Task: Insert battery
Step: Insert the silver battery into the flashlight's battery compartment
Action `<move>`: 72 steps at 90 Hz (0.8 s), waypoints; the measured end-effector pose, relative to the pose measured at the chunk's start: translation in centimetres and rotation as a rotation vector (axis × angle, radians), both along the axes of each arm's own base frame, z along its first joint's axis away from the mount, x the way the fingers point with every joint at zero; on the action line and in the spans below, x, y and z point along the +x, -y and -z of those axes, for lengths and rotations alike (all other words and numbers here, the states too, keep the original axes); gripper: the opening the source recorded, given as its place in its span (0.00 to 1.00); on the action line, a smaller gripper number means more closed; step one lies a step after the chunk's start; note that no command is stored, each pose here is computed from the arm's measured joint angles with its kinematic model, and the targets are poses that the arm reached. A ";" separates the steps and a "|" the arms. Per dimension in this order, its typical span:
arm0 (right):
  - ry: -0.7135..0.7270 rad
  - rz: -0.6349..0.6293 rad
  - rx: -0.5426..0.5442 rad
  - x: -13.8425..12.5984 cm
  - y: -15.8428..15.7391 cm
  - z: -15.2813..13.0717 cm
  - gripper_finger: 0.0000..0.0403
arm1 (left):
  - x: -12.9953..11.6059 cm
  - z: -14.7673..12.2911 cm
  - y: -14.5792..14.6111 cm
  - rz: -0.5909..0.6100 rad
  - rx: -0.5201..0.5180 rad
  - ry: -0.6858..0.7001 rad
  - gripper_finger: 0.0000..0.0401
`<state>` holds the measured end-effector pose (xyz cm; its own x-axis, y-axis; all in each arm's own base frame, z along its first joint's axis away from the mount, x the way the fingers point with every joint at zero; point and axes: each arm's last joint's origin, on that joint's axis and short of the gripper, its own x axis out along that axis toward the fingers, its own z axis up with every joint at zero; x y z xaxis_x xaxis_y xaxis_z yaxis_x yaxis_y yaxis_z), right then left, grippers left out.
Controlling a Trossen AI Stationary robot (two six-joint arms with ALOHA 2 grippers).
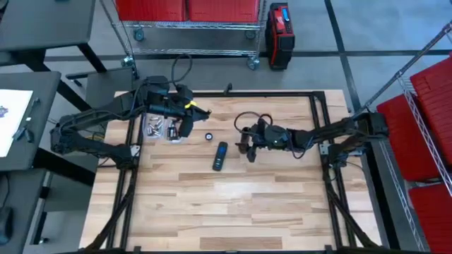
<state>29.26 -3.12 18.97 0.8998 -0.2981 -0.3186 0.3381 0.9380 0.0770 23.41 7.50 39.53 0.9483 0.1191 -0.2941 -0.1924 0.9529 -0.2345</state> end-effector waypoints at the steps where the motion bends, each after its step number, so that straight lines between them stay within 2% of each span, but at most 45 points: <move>1: 0.001 0.000 -0.001 0.0 0.0 -0.1 0.69 | 0.0 0.0 0.0 0.000 0.001 -0.001 0.04; 14: 0.022 0.004 -0.021 -0.4 0.2 -2.1 0.70 | 0.0 -0.1 0.0 -0.008 0.013 0.004 0.03; 26: 0.016 -0.001 -0.093 -1.1 0.4 -3.7 0.70 | 0.0 -0.2 0.0 -0.010 0.026 0.013 0.00; 50: 0.125 -0.012 -0.213 -2.2 0.5 -8.3 0.70 | 0.0 -0.4 -0.1 -0.009 0.034 0.035 0.00; 72: 0.204 -0.009 -0.232 -3.3 0.3 -10.6 0.70 | -0.2 0.3 0.0 -0.025 0.005 -0.035 0.00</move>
<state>25.97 -3.39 29.59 0.9412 -0.3332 -0.0554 0.3290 0.9415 -0.0736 23.24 7.52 39.25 0.9343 0.1439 -0.3261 -0.2238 0.9489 -0.2226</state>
